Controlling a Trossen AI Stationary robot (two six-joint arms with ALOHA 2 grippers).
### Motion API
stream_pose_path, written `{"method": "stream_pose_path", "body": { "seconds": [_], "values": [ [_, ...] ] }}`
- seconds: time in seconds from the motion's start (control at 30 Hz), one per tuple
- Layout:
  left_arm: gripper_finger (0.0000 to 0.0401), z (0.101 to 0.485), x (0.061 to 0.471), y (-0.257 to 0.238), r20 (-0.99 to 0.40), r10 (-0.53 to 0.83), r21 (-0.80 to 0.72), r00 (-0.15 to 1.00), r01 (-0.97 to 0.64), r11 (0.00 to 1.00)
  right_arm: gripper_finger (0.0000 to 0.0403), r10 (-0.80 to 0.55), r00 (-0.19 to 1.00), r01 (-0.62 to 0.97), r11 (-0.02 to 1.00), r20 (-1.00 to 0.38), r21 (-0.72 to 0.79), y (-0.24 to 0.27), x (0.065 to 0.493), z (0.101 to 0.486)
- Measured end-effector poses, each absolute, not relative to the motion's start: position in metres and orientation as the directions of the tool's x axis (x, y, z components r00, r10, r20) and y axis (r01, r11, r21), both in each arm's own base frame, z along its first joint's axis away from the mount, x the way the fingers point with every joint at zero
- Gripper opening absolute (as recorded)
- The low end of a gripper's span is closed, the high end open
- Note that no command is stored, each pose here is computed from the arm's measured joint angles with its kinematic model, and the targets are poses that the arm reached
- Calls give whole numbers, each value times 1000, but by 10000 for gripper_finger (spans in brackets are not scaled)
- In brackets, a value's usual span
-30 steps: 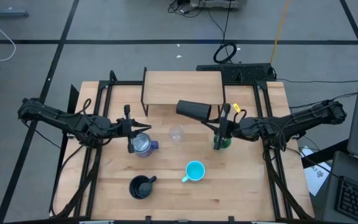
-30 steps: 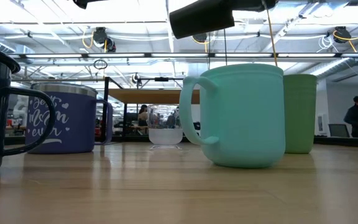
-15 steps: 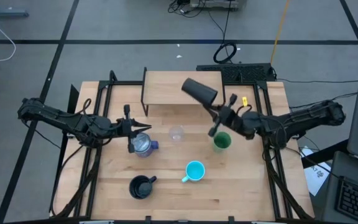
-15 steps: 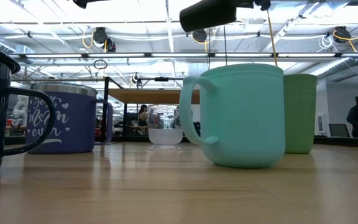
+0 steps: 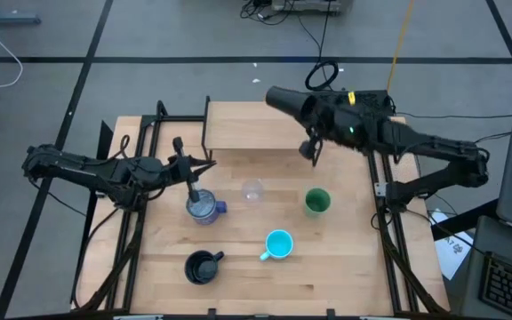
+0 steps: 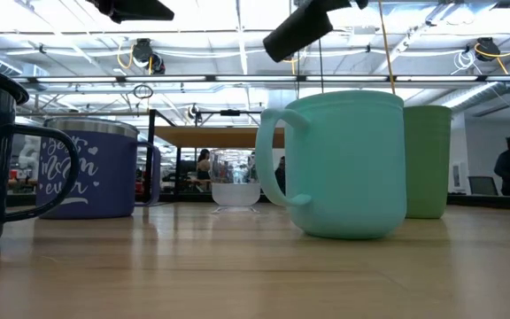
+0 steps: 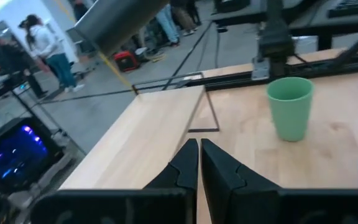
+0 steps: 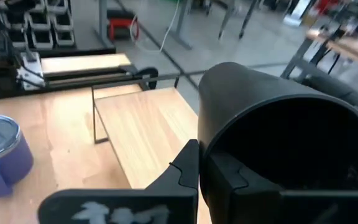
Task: Stack small to large cups/mugs on shelf
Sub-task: Put the black cup on the shelf
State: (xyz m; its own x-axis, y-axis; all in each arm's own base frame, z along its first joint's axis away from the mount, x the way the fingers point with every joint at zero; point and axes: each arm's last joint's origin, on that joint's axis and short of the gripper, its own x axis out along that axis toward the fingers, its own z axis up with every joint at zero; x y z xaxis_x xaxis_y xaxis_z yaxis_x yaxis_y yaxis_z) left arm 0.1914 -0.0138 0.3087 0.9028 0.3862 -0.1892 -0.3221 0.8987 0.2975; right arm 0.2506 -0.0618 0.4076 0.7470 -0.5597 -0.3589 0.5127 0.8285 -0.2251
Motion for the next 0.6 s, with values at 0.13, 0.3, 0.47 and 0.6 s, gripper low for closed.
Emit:
{"method": "stream_pose_path", "body": {
  "seconds": [0.13, 0.3, 0.47, 0.6],
  "values": [
    [21, 308, 192, -7, -193, 414, 284, 890, -353, 892, 0, -494, 756, 488, 862, -429, -134, -84, 257, 441],
    [21, 305, 195, -3, -211, 400, 281, 892, -337, 899, 0, -397, 724, 457, 889, -564, -39, -109, 268, 464],
    [21, 303, 197, -1, -224, 411, 291, 884, -342, 894, 0, -355, 646, 471, 882, -676, -13, -133, 276, 472],
    [21, 303, 198, 1, -223, 420, 291, 880, -351, 890, 0, -340, 573, 493, 870, -746, -18, -156, 282, 462]
  ]
}}
